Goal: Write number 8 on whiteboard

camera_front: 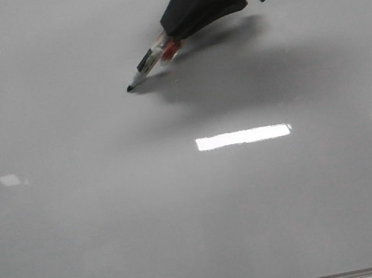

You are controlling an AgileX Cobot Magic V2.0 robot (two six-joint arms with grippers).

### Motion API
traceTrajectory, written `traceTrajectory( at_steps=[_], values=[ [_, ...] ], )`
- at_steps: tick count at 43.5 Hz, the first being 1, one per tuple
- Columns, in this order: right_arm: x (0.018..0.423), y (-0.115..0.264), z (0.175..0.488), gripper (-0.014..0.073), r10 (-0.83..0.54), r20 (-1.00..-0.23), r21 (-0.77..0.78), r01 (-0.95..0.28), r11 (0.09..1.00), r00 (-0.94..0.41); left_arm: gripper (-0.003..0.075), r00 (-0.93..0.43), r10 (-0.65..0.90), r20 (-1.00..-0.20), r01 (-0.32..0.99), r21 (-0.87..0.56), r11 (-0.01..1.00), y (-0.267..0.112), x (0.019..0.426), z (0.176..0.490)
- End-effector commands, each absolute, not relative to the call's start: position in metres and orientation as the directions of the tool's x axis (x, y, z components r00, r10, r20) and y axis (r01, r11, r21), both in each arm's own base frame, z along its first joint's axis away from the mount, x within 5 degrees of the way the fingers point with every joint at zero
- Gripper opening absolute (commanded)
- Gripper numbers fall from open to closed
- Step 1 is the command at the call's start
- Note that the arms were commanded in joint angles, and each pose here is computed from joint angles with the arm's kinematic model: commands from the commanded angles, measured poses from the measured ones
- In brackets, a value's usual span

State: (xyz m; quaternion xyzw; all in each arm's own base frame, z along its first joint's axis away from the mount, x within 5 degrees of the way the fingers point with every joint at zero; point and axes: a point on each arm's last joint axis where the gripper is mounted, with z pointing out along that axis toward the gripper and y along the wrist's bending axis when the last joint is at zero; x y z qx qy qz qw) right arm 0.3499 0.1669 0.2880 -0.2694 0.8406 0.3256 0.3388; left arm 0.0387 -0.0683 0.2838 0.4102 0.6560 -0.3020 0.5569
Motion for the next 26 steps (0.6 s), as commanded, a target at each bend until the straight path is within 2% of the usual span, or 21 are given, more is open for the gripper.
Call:
traceTrajectory(
  at_steps=[1, 7, 15, 26],
  values=[
    [0.348, 0.176, 0.303, -0.007, -0.232, -0.783, 0.337, -0.707, 0.622, -0.578, -0.0021, -0.008, 0.099, -0.995, 0.875, 0.041, 0.483, -0.069, 0.039, 0.3],
    [0.345, 0.175, 0.29, -0.0067, -0.277, -0.762, 0.315, -0.708, 0.632, -0.586, -0.0021, -0.008, 0.099, -0.995, 0.875, 0.041, 0.483, -0.069, 0.039, 0.3],
    [0.342, 0.15, 0.283, -0.0062, -0.265, -0.748, 0.295, -0.663, 0.688, -0.608, -0.0021, -0.008, 0.099, -0.995, 0.875, 0.041, 0.483, -0.069, 0.039, 0.3],
    [0.332, 0.13, 0.269, -0.0062, -0.291, -0.707, 0.285, -0.636, 0.717, -0.645, -0.0021, -0.008, 0.099, -0.995, 0.875, 0.041, 0.483, -0.069, 0.039, 0.3]
  ],
)
